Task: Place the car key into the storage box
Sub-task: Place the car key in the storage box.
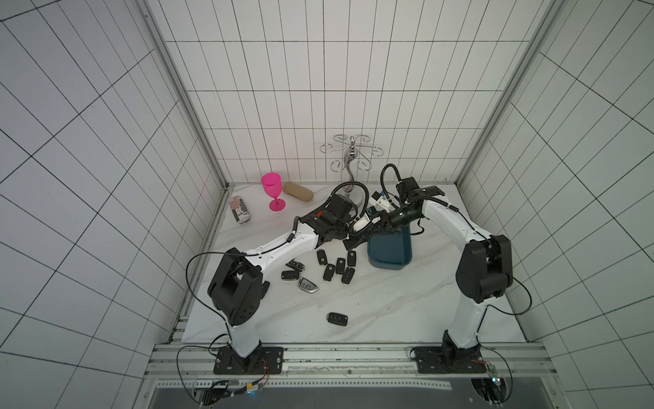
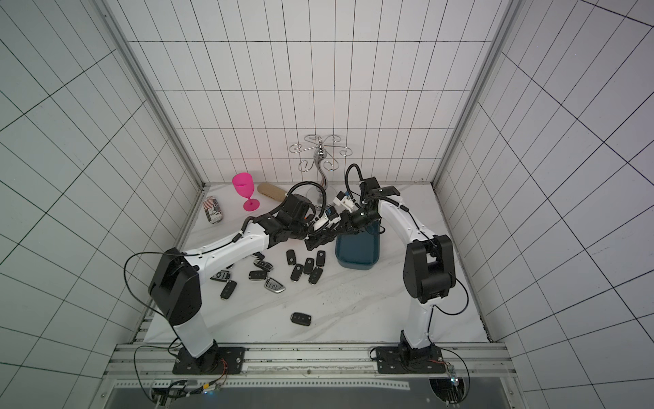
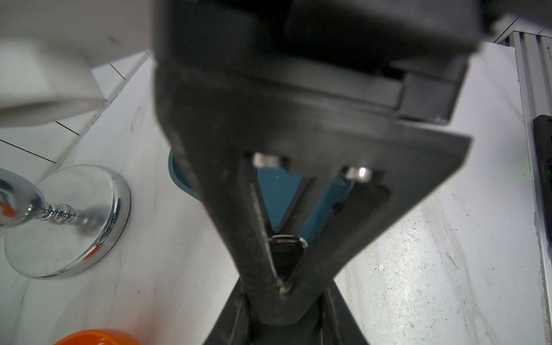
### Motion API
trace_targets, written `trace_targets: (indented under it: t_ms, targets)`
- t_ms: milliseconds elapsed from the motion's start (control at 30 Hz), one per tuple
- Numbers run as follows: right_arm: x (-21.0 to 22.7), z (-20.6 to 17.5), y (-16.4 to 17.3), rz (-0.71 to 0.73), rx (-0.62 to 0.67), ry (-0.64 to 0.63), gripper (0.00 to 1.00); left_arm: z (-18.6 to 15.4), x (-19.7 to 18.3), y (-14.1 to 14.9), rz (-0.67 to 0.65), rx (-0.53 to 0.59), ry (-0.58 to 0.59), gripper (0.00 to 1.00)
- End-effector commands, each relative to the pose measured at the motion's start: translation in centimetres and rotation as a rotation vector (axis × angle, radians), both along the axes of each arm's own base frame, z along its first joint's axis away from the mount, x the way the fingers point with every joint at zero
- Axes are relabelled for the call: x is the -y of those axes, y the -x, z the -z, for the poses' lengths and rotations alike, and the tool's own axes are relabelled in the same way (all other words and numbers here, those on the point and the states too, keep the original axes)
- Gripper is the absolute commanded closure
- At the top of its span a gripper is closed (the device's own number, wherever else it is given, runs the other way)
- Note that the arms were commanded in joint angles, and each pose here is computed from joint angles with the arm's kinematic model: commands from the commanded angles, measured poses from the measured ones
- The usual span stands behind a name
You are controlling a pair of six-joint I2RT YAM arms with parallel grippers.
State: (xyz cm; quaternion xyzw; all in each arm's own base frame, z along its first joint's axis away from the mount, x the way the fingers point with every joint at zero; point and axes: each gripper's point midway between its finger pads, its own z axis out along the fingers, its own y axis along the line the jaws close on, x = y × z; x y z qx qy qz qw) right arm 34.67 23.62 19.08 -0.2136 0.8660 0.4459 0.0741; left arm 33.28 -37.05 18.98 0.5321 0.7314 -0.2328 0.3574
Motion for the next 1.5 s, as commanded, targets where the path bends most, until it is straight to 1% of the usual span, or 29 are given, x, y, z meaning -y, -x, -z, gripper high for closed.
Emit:
trace_targets:
  t_ms: [0, 33, 133, 200, 300, 333, 433, 533, 667, 700, 800, 867, 900, 933, 967, 1000, 1033, 1133, 1233, 1333, 1367, 1400, 1467]
  targets:
    - [-0.4, -1.2, 0.6, -0.027, 0.025, -0.032, 0.69, -0.8, 1.0, -0.7, 0.005, 0.028, 0.022, 0.83]
    - [-0.6, -1.2, 0.8, -0.033, 0.023, -0.036, 0.73, -0.7, 1.2, -0.7, 0.006, 0.027, 0.022, 0.83]
    - [-0.7, -1.3, 1.0, -0.041, 0.031, -0.035, 0.77, -0.7, 1.4, -0.8, 0.007, 0.023, 0.026, 0.83]
    - [-0.7, -1.3, 1.1, -0.043, 0.032, -0.035, 0.83, -0.5, 1.4, -0.9, 0.006, 0.024, 0.022, 0.82]
    - [-0.6, -1.4, 1.1, -0.042, 0.035, -0.036, 0.89, -0.3, 1.6, -0.9, 0.009, 0.02, 0.02, 0.79]
    - [-0.6, -1.5, 1.0, -0.042, 0.04, -0.033, 0.9, -0.3, 1.6, -0.9, 0.009, 0.018, 0.02, 0.75]
    - [0.1, -1.6, 0.5, -0.02, 0.053, -0.02, 0.91, -0.2, 1.6, -1.0, 0.007, 0.016, 0.021, 0.55]
    - [1.4, -1.7, -0.3, 0.017, 0.068, -0.004, 0.91, -0.1, 1.5, -1.0, 0.004, 0.012, 0.013, 0.45]
    - [3.8, -2.0, -2.0, 0.088, 0.085, 0.011, 0.91, -0.2, 1.2, -1.1, -0.01, 0.017, -0.002, 0.39]
    - [4.4, -2.0, -2.4, 0.106, 0.091, 0.017, 0.91, -0.3, 1.1, -1.1, -0.017, 0.019, -0.006, 0.35]
    - [6.9, -1.1, -4.1, 0.172, 0.112, 0.071, 0.91, -0.7, -0.2, -1.7, -0.061, 0.058, -0.047, 0.33]
    - [8.6, -0.2, -5.4, 0.223, 0.137, 0.113, 0.9, -1.1, -2.1, -2.7, -0.108, 0.078, -0.056, 0.33]
    - [9.3, 0.4, -5.8, 0.237, 0.143, 0.142, 0.91, -1.4, -3.2, -3.3, -0.135, 0.072, -0.047, 0.25]
    - [9.8, 1.1, -6.1, 0.246, 0.146, 0.175, 0.91, -1.6, -4.7, -4.0, -0.17, 0.051, -0.035, 0.22]
    - [10.2, 1.8, -6.3, 0.25, 0.144, 0.201, 0.91, -1.7, -6.2, -4.7, -0.203, 0.025, -0.026, 0.22]
    - [10.6, 2.4, -6.5, 0.258, 0.145, 0.231, 0.91, -1.8, -7.9, -5.5, -0.245, 0.004, -0.026, 0.12]
    - [11.1, 3.2, -6.7, 0.273, 0.147, 0.266, 0.91, -1.8, -9.9, -6.6, -0.307, -0.018, -0.029, 0.1]
    - [12.6, 5.3, -7.3, 0.295, 0.153, 0.369, 0.91, -1.4, -16.5, -9.1, -0.487, -0.106, -0.04, 0.1]
    - [13.3, 7.0, -7.3, 0.288, 0.147, 0.444, 0.91, -0.2, -22.6, -10.1, -0.63, -0.227, -0.054, 0.1]
    - [13.4, 8.3, -7.2, 0.272, 0.147, 0.524, 0.91, 2.1, -27.8, -9.8, -0.743, -0.331, -0.131, 0.1]
    - [13.3, 8.7, -7.1, 0.262, 0.154, 0.56, 0.91, 3.1, -29.5, -9.6, -0.784, -0.366, -0.174, 0.11]
    - [13.0, 8.9, -7.0, 0.248, 0.162, 0.584, 0.91, 3.8, -30.6, -9.1, -0.805, -0.408, -0.207, 0.13]
    - [12.5, 9.7, -6.7, 0.213, 0.165, 0.637, 0.91, 5.2, -32.5, -8.2, -0.856, -0.494, -0.202, 0.13]
